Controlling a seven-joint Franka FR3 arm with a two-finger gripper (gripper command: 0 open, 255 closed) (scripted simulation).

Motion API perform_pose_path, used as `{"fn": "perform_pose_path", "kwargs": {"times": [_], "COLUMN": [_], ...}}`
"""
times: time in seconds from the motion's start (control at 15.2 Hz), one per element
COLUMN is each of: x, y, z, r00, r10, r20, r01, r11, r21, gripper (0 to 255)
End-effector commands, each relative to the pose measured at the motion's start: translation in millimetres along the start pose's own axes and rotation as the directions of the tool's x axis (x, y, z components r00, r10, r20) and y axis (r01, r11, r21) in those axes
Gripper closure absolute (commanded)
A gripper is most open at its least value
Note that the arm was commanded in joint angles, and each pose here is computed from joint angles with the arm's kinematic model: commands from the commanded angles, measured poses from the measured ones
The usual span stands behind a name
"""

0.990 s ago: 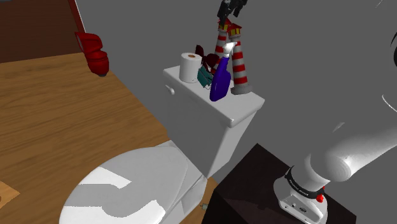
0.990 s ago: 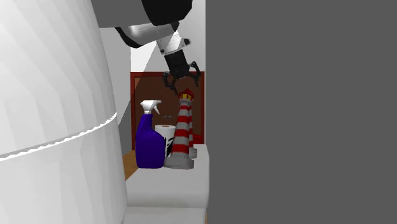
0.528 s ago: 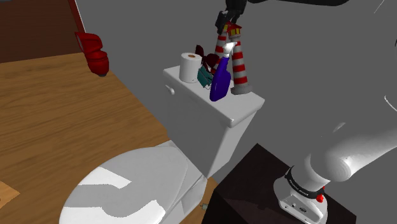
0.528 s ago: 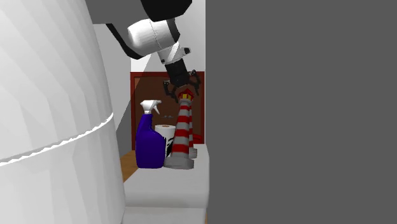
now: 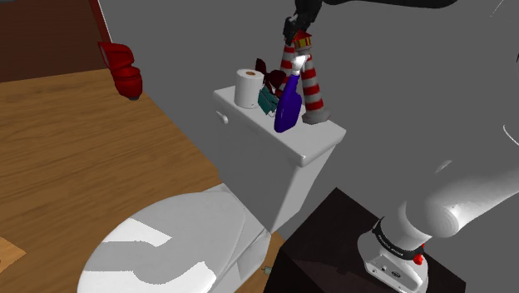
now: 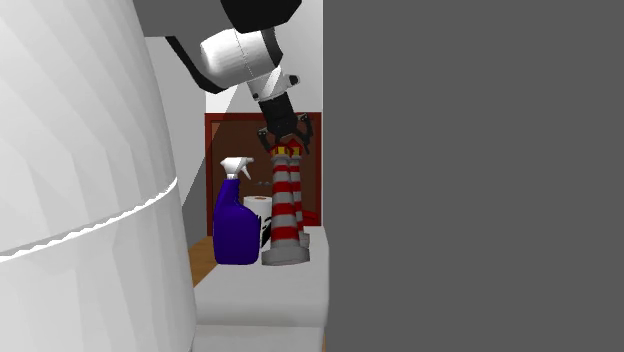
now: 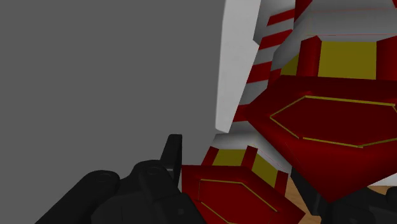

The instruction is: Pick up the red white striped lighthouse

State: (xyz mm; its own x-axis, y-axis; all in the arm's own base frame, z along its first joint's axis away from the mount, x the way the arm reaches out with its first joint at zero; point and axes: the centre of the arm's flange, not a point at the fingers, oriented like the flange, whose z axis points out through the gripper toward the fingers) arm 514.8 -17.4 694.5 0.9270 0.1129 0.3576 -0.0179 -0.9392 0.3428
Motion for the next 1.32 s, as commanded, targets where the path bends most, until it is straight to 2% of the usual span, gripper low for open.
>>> {"fn": "perform_pose_path", "kwargs": {"times": [0.0,0.13,1.12,1.25], "x": [0,0,28,28], "y": [0,0,27,27], "z": [1,1,-67,-68], "r00": [1.0,1.0,1.0,1.0], "r10": [0.0,0.0,0.0,0.0], "r20": [0.003,0.003,0.003,0.003], "r01": [0.0,0.0,0.0,0.0], "r11": [1.0,1.0,1.0,1.0], "r21": [0.0,0.0,0.0,0.0], "gripper": [255,255,255,255]}}
